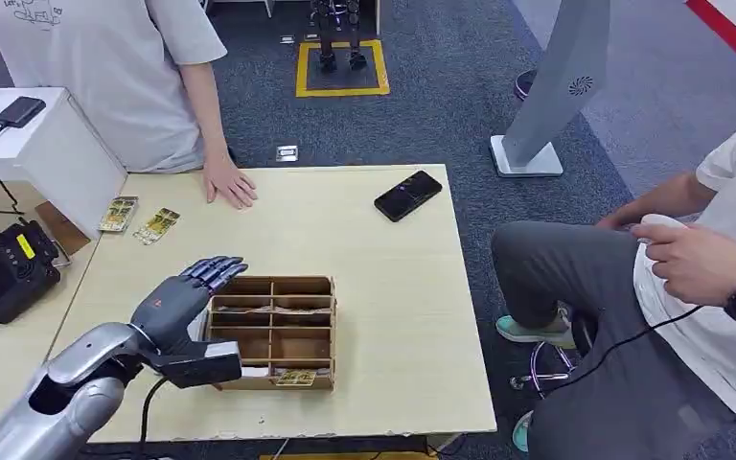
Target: Pass the card to the sensor for recognition and then transmit it.
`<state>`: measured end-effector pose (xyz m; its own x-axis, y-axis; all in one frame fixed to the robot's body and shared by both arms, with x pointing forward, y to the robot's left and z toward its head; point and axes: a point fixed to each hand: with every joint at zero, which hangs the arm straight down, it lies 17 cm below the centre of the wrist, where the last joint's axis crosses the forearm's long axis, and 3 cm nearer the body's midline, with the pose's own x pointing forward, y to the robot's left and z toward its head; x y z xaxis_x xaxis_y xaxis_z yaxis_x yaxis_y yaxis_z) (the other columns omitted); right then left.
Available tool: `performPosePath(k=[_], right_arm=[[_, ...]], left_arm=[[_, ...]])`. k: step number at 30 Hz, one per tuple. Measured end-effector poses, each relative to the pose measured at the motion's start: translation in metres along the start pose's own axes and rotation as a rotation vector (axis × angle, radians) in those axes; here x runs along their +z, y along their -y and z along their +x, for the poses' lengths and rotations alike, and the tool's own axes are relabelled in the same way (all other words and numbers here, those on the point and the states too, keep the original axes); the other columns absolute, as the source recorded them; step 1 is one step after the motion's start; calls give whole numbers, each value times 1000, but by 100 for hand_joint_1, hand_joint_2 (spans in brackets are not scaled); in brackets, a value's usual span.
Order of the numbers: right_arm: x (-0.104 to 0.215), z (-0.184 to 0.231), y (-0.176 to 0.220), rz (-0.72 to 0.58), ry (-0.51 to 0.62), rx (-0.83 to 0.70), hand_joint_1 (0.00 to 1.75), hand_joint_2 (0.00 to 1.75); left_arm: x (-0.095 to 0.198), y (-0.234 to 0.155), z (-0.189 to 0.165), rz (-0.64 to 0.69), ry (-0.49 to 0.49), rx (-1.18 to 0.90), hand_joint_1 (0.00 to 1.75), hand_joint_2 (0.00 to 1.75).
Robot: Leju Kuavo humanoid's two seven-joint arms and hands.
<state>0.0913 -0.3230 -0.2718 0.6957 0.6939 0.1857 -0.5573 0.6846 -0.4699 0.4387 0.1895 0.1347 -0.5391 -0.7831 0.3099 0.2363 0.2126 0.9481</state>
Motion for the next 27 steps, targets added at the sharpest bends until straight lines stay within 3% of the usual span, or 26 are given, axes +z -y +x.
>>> performPosePath(k=[27], right_arm=[[0, -1, 0, 0, -6, 0, 0, 0]], left_arm=[[-11, -1, 0, 22, -38, 16, 0, 175]])
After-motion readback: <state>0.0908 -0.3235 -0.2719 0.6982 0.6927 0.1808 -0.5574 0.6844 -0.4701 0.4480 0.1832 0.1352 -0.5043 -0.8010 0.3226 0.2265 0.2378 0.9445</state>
